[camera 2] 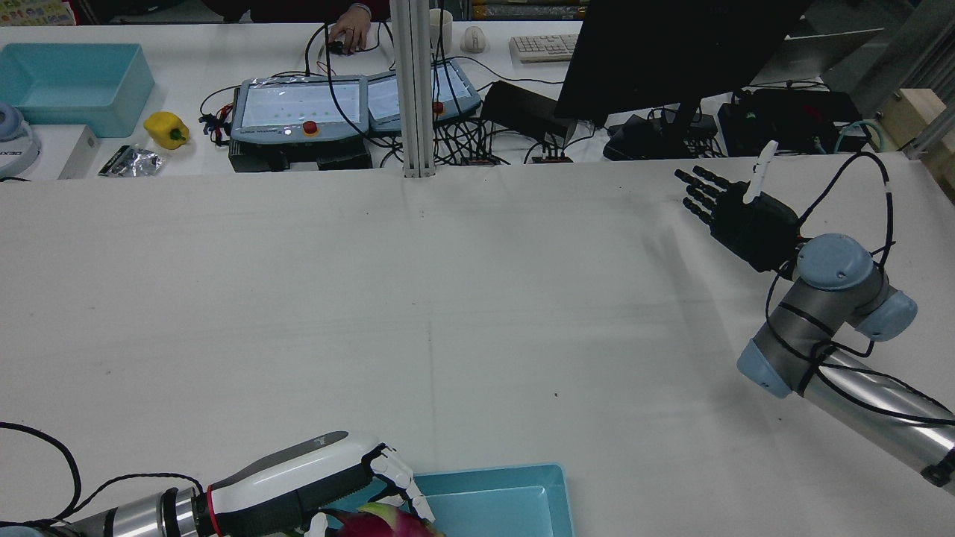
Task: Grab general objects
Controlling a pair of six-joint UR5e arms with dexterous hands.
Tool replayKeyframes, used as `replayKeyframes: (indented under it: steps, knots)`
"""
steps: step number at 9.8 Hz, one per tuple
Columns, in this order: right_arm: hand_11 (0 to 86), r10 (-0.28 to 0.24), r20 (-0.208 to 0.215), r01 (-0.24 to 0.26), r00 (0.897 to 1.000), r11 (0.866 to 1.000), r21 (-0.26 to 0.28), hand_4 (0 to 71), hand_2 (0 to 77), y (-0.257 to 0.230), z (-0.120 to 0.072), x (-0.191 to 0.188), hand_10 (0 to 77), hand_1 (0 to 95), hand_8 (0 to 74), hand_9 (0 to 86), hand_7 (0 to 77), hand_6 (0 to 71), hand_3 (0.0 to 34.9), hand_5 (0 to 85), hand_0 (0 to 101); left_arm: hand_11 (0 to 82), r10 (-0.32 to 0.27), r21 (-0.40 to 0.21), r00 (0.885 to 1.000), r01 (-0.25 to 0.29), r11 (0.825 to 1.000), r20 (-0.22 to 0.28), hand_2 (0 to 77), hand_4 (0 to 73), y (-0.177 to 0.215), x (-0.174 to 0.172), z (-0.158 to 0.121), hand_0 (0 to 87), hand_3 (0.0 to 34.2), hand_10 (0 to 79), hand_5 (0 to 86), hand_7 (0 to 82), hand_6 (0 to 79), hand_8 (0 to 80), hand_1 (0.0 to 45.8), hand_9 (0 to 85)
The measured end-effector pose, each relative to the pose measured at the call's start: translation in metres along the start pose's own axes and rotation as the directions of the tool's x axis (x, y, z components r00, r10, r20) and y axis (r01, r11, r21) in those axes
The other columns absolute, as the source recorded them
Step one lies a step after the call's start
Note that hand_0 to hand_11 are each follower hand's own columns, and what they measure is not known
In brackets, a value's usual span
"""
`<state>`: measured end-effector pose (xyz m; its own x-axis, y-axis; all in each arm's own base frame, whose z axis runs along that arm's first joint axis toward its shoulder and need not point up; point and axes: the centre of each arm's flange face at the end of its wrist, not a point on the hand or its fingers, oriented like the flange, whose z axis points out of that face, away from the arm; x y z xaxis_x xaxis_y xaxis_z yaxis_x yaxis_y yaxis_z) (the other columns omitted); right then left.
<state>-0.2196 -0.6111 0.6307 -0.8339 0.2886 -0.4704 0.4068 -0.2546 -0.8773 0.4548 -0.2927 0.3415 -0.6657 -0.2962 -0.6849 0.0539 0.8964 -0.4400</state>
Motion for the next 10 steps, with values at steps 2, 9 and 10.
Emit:
replayKeyframes:
  steps: [2, 9, 10]
  knots:
    - [0.5, 0.000, 0.000, 0.000, 1.000, 1.000, 0.000, 0.0, 2.2, 0.000, 0.000, 0.000, 0.0, 6.5, 0.0, 1.1, 0.0, 0.0, 0.0, 0.0, 0, 37.1, 0.003, -0.003, 1.000, -0.003, 1.000, 0.000, 44.7, 52.9, 0.004, -0.001, 0.002, 49.0, 0.0, 23.5, 19.6, 72.0, 48.0, 31.1, 0.0, 39.3]
    - [1.1, 0.000, 0.000, 0.000, 1.000, 1.000, 0.000, 0.0, 2.2, 0.000, 0.000, 0.000, 0.0, 6.5, 0.0, 1.1, 0.0, 0.0, 0.0, 0.0, 0, 1.6, 0.037, -0.017, 0.999, -0.037, 0.999, 0.015, 6.0, 0.0, 0.018, 0.000, 0.015, 47.8, 0.6, 23.5, 5.4, 10.9, 1.1, 1.1, 0.5, 1.1]
    - [0.5, 0.000, 0.000, 0.000, 1.000, 1.000, 0.000, 0.0, 1.6, 0.000, 0.000, 0.000, 0.0, 6.5, 0.0, 1.1, 0.0, 0.0, 0.0, 0.0, 0, 1.6, 0.037, -0.018, 0.999, -0.037, 0.999, 0.016, 6.0, 0.0, 0.019, 0.000, 0.015, 47.8, 0.6, 23.5, 5.4, 10.9, 1.1, 1.1, 0.5, 1.1]
